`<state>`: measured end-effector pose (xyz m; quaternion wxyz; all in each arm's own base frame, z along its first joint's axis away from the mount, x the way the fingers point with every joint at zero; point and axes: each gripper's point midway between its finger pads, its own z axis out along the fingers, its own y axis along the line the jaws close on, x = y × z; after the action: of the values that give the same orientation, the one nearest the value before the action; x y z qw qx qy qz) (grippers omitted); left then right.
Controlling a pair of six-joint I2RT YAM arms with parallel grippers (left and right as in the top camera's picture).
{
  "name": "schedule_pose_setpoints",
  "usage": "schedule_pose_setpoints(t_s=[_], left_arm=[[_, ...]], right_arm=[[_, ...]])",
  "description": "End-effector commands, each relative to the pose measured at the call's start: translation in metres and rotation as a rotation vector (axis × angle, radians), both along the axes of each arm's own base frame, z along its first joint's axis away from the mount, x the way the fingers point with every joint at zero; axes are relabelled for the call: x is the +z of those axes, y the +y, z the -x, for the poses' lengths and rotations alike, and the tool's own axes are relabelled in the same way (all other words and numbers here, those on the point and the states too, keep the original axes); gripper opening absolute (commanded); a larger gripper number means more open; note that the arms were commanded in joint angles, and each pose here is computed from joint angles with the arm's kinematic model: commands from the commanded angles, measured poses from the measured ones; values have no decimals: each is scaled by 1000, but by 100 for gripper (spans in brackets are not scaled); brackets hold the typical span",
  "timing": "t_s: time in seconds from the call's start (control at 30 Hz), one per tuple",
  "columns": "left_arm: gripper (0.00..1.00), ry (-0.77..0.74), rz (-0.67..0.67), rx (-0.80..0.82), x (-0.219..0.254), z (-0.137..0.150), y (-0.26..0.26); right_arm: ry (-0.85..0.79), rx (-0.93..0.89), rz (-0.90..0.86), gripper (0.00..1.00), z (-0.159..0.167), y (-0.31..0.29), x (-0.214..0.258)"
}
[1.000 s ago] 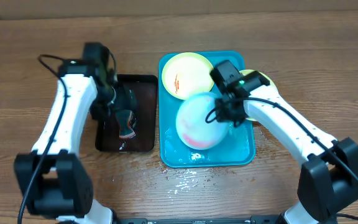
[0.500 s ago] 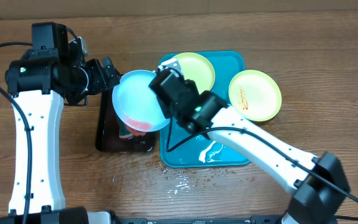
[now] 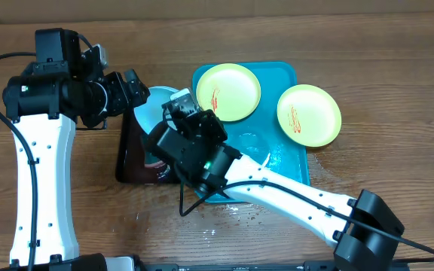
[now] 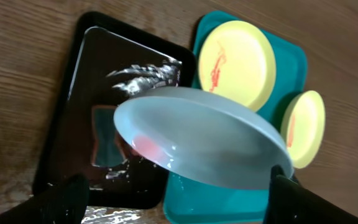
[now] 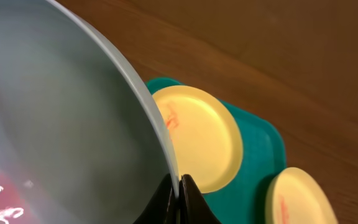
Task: Clean dirty plates on tray and stack at the side
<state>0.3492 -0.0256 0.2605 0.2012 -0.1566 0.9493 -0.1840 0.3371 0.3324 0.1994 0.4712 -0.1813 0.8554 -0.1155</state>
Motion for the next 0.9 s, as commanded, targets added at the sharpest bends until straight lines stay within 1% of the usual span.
schedule_pose_setpoints(t_s=[0.0,0.13,0.27,0.53,0.63,0.67,0.77,0.87], left_arm=[[93,-103,41,-36,35,4,-8],[96,-160,29,-37,50,7,-7],[97,-187,24,-25,58,11,-3],[96,-202,29,-26,63,13,-2],[96,-233,41,-29,71,12,-2],[96,-246,41,-22,76,12,0],[98,-279,48,-14,88,14,4],[99,-300,46,-4,95,16,7]], right_arm=[[-87,-19,43,4,3,-2,23],[-120,-36,68,4,4,-4,28],[-121,-37,67,4,4,-4,28],[-129,-39,65,4,4,-4,30],[-211,-101,119,4,1,-16,45],[-230,-120,110,4,-1,-17,48],[-190,-51,107,4,4,-4,42],[-232,-94,112,4,3,-10,49]])
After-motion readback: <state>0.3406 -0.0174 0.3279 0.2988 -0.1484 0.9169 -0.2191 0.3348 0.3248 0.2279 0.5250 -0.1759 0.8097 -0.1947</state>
